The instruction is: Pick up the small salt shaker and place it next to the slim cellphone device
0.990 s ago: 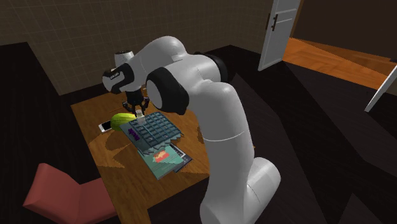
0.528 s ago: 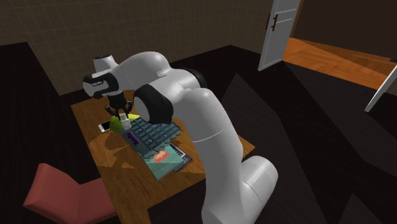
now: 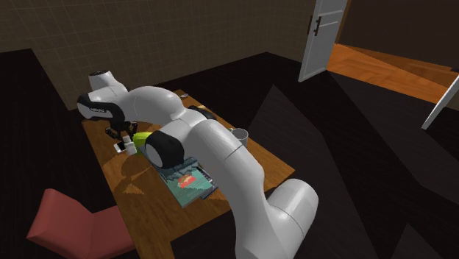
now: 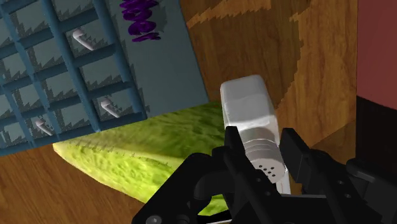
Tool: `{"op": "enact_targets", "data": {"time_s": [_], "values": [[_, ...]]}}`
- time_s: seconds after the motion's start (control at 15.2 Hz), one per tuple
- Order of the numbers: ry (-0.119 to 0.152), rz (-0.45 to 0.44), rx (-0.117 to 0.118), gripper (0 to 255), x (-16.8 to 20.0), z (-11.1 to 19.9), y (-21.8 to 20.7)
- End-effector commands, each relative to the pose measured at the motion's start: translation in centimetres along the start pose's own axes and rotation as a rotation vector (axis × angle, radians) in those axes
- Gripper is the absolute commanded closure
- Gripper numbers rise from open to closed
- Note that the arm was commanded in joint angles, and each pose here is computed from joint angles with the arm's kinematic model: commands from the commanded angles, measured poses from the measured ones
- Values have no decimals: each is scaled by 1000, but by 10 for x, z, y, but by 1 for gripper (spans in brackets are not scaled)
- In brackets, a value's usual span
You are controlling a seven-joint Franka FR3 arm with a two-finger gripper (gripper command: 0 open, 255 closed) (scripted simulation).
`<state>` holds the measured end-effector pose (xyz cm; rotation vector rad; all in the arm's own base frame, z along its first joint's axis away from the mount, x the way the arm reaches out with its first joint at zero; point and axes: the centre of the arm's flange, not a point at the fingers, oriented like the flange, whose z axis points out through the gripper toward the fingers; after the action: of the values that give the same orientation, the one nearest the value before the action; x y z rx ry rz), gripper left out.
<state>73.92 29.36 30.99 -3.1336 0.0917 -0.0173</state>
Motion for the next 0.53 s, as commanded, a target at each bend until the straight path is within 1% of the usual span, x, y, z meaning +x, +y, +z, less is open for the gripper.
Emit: {"op": "enact_targets", "data": {"time_s": [0.0, 0.46], "values": [[0, 1, 0, 255, 1, 10, -1], [0, 1, 0, 255, 1, 47, -1]]}}
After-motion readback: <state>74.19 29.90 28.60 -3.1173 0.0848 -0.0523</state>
